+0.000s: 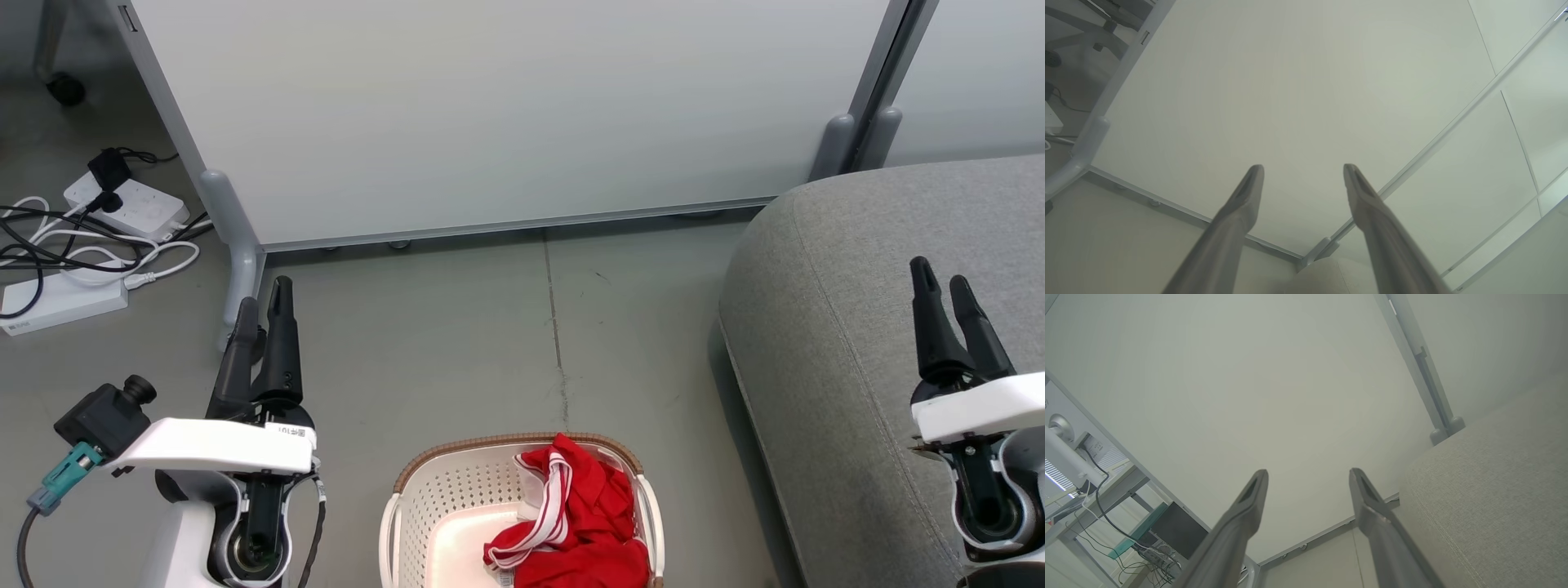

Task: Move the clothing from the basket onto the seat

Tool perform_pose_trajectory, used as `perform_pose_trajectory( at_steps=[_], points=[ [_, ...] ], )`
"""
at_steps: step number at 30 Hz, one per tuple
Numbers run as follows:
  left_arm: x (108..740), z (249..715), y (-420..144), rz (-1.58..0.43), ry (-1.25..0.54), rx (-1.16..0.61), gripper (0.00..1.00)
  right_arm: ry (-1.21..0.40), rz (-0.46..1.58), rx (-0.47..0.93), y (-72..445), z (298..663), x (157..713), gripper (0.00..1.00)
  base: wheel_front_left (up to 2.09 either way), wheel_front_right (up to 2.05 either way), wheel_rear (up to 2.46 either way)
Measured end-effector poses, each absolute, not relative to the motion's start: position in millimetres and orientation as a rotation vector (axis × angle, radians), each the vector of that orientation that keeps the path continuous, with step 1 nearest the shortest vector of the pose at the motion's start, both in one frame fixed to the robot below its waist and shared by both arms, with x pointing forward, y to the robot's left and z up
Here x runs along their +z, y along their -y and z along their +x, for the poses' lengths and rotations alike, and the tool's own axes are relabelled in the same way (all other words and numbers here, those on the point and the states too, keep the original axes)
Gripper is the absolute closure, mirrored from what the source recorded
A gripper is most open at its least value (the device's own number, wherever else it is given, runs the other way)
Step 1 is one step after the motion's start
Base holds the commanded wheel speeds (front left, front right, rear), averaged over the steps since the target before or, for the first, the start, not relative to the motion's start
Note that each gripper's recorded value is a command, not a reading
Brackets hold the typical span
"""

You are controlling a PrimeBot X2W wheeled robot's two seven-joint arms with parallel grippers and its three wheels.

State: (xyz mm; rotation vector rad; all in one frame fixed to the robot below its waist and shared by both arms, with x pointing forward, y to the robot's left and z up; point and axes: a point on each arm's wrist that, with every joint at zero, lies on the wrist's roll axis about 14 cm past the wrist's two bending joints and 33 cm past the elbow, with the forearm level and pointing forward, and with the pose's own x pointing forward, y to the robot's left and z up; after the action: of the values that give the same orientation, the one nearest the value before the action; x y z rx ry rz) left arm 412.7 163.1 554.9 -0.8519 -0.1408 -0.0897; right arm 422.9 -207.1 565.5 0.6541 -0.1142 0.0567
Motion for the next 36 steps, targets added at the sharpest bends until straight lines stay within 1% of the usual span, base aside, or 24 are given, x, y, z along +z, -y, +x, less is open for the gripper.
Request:
perform_pose_trajectory(
  at_steps=[5, 11, 17, 36],
  points=[
    [557, 412, -160, -0.778, 0.148, -0.099, 0.0, 0.116, 0.581, 0.077, 200, 422, 567, 0.0, 0.0, 0.0, 0.0],
    [552, 411, -155, -0.625, 0.132, -0.111, 0.0, 0.104, 0.478, 0.103, 190, 421, 564, 0.0, 0.0, 0.0, 0.0],
    [544, 410, -154, -0.524, 0.111, -0.108, 0.0, 0.094, 0.426, 0.118, 183, 418, 558, 0.0, 0.0, 0.0, 0.0],
    [517, 405, -153, -0.324, 0.046, -0.085, 0.0, 0.054, 0.279, 0.124, 173, 413, 535, 0.0, 0.0, 0.0, 0.0]
  ],
)
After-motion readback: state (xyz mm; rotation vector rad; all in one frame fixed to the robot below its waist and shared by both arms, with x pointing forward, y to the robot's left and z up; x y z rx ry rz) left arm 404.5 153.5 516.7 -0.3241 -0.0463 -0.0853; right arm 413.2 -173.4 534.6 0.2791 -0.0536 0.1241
